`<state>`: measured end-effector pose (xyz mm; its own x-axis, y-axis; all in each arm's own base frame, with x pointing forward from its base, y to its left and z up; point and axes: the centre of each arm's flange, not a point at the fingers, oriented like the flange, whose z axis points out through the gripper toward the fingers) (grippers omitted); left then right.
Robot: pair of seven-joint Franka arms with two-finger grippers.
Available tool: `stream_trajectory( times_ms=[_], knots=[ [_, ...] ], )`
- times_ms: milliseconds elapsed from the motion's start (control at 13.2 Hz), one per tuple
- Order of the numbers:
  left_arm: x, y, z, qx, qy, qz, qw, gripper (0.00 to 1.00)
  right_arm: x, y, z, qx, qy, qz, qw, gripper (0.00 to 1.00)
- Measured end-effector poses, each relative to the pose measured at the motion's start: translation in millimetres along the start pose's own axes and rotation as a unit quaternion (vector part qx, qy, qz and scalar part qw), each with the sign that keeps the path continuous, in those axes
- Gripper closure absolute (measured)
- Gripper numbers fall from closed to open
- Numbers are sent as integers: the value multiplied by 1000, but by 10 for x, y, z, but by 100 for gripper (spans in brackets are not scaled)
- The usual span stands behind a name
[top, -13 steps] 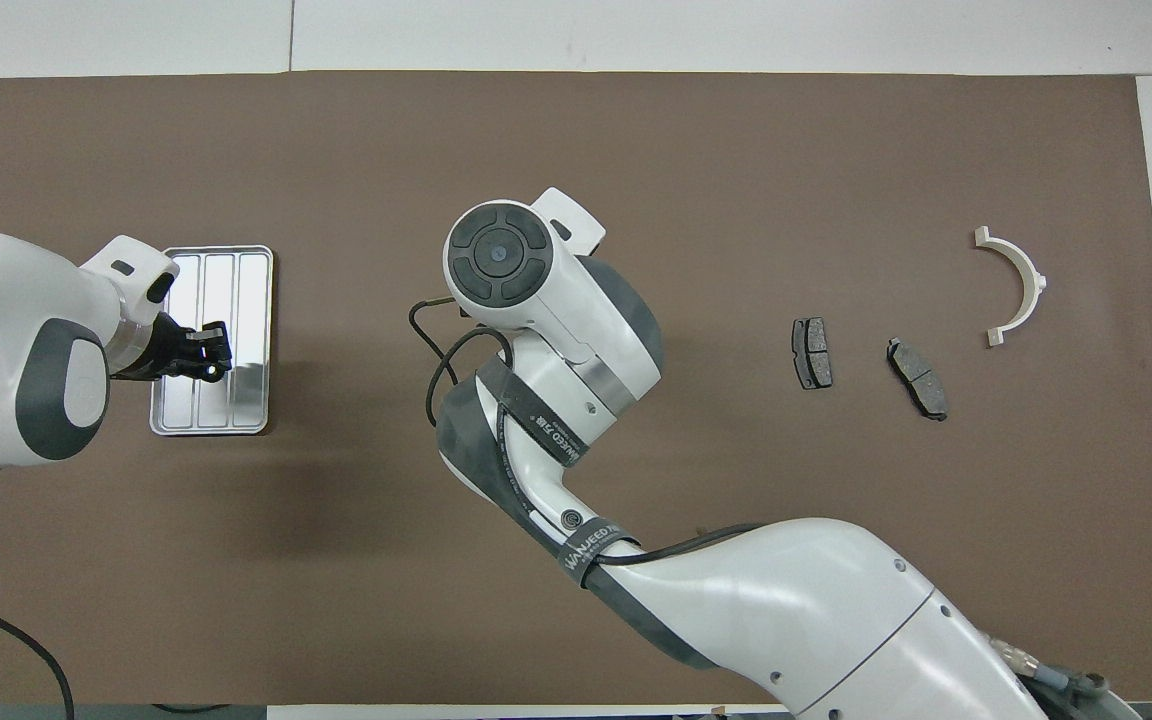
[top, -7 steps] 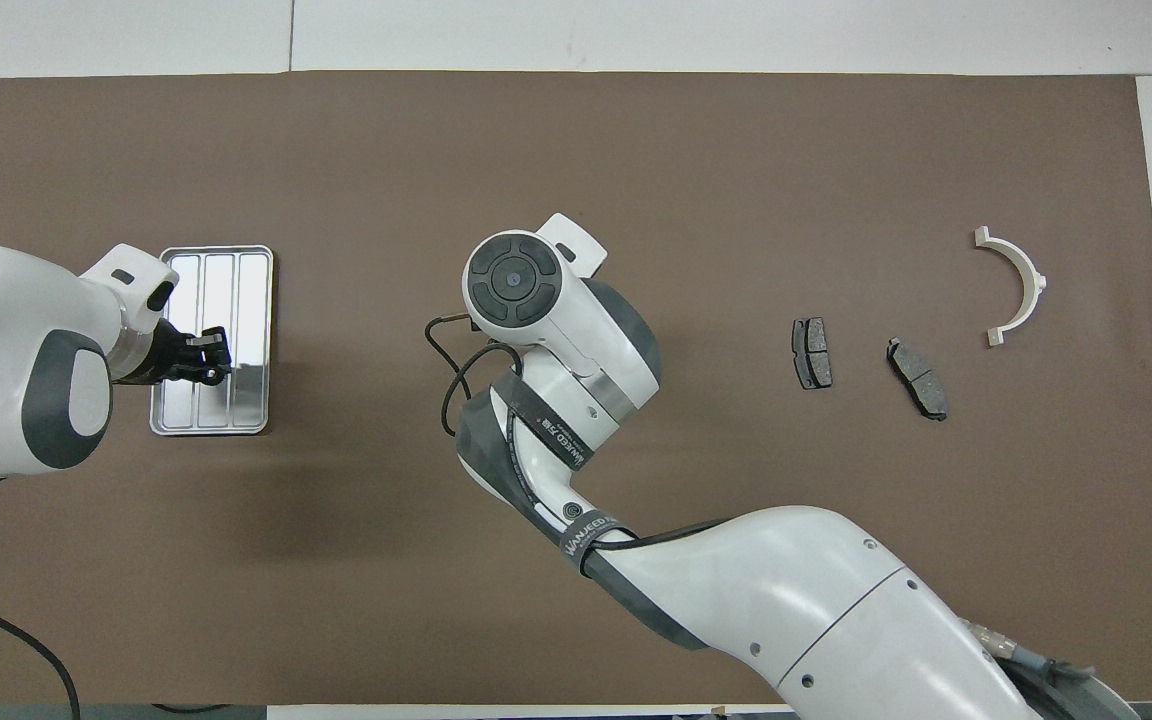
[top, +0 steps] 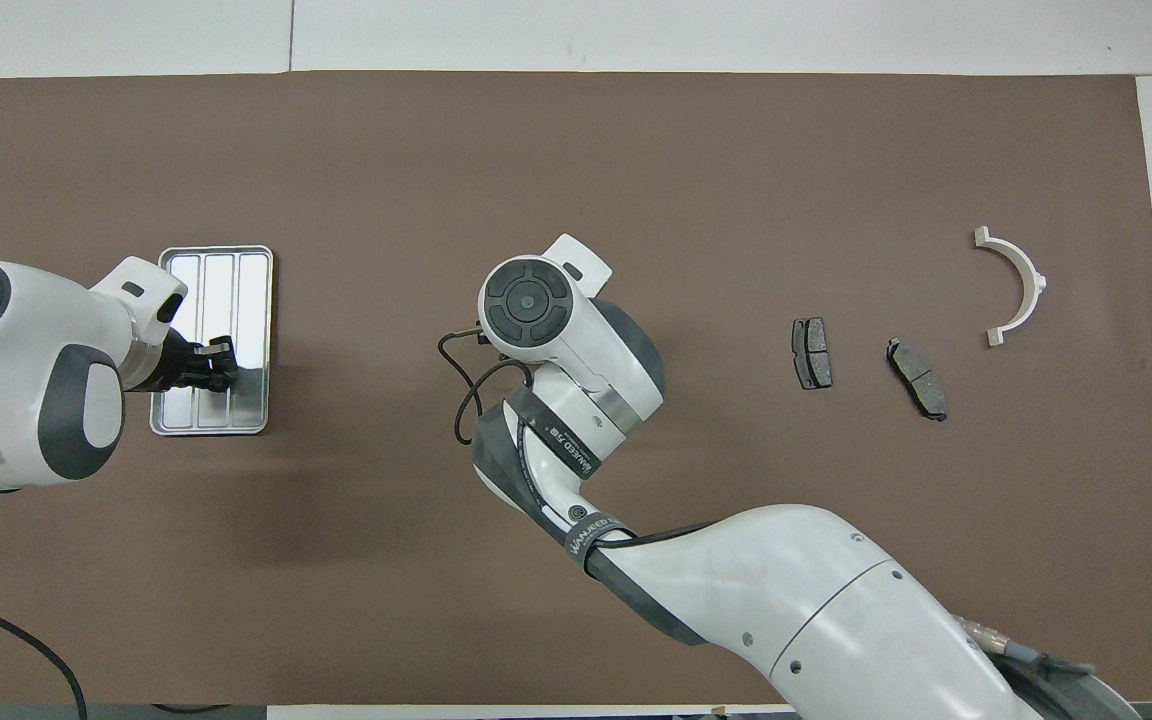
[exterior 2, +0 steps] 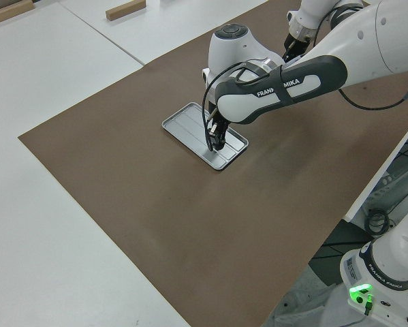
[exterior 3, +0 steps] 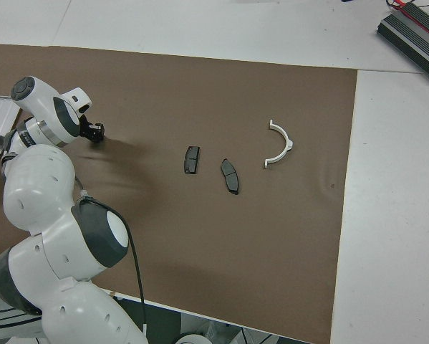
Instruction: Pick bearing gear from pile to tray
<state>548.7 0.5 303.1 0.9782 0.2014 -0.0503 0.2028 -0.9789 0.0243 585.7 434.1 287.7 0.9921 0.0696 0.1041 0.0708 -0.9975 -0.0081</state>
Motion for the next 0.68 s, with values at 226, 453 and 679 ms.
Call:
stream_trajectory(
  times_ms=[226,453,679],
  knots=[
    [2,-1,0,0,2,0,1000,60,355,366,-455,-9,3,31,999,7],
    [28,7,-53,-1,5,0,1000,31,792,1250,-1310,-10,31,0,999,0],
    [146,144,-404,-3,7,-20,1000,11,1086,2845,-1820,-8,22,-82,996,0]
  ],
)
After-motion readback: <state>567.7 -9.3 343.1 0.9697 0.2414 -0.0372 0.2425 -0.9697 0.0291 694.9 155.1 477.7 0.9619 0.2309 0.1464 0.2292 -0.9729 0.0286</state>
